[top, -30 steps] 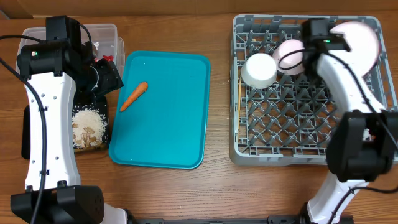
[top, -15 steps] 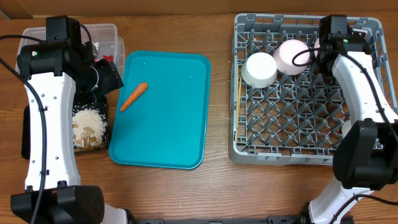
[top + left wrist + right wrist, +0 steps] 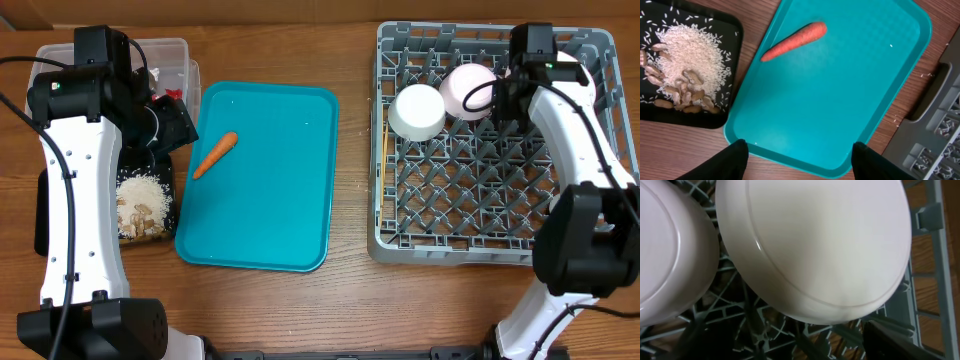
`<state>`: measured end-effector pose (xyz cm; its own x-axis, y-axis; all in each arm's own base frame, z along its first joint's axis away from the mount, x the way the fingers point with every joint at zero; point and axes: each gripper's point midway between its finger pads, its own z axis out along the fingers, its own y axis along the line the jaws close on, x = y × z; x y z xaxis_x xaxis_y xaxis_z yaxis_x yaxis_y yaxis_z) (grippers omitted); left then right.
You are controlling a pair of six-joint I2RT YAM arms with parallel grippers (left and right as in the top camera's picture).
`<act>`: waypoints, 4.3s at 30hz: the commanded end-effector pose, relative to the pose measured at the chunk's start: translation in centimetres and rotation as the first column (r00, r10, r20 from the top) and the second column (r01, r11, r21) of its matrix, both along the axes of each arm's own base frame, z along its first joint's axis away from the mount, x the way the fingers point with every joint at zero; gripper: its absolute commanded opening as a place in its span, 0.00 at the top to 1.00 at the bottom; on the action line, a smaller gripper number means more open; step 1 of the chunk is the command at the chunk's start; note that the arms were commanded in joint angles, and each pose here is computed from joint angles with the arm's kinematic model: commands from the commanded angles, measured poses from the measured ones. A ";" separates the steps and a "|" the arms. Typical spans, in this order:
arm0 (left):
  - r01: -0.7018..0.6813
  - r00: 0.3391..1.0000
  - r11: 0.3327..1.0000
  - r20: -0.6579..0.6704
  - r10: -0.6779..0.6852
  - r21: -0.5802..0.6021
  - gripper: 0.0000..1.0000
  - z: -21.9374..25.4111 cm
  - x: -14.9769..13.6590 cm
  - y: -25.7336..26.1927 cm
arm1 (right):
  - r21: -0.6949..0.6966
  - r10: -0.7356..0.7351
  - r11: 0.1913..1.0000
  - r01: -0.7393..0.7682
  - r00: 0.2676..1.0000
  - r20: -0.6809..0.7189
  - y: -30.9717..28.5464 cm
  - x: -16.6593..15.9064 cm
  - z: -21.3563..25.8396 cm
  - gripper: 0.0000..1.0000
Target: Sort waste into correct bins and load items into the dishwasher
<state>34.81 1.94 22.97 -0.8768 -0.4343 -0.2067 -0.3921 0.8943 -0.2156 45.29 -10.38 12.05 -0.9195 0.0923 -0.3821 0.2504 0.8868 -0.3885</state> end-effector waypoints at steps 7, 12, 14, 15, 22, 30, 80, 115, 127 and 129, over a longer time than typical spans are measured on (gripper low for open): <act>0.015 1.000 0.999 0.024 -0.015 0.031 0.32 0.8 0.0 0.3 | -0.188 -0.086 0.978 0.088 0.996 0.020 -3.1 0.3 0.6 0.14; 0.015 1.000 0.999 0.023 -0.016 0.031 0.32 0.8 -0.1 0.3 | -0.212 -0.104 0.971 0.113 0.993 0.054 -3.7 0.6 1.1 0.14; 0.015 1.000 0.999 0.022 -0.015 0.031 0.32 0.8 -0.1 0.3 | -0.196 -0.097 0.975 0.107 0.994 0.058 -3.5 0.8 1.0 0.15; 0.015 1.000 0.999 0.022 -0.016 0.031 0.32 0.8 -0.1 0.3 | -0.187 -0.093 0.977 0.103 0.994 0.060 -3.4 0.9 0.9 0.15; 0.015 1.000 0.999 0.020 -0.015 0.031 0.32 0.8 -0.1 0.3 | -0.123 0.022 0.992 -0.022 1.000 -0.003 -1.9 1.3 -0.1 0.14; 0.015 1.000 0.999 0.020 -0.015 0.031 0.32 0.8 -0.1 0.3 | -0.105 0.070 0.992 -0.072 0.997 -0.023 -1.6 1.4 -0.5 0.13; 0.008 1.000 0.999 0.011 -0.009 0.052 0.32 0.7 -0.3 0.7 | -0.324 -0.292 0.870 0.372 0.917 0.270 -12.7 -0.2 6.4 0.12; 0.008 1.000 0.999 0.002 -0.008 0.053 0.32 0.6 -0.5 0.7 | -0.047 -0.242 0.956 0.289 0.869 0.432 -10.4 -0.2 12.3 0.96; 0.008 1.000 0.999 0.003 -0.008 0.053 0.32 0.6 -0.5 0.7 | 0.022 0.014 0.999 -0.023 0.936 0.352 -5.9 -0.8 13.4 0.96; 0.008 1.000 0.999 0.002 -0.008 0.053 0.32 0.6 -0.5 0.7 | 0.043 0.052 0.997 -0.070 0.946 0.319 -5.2 -1.0 12.7 0.96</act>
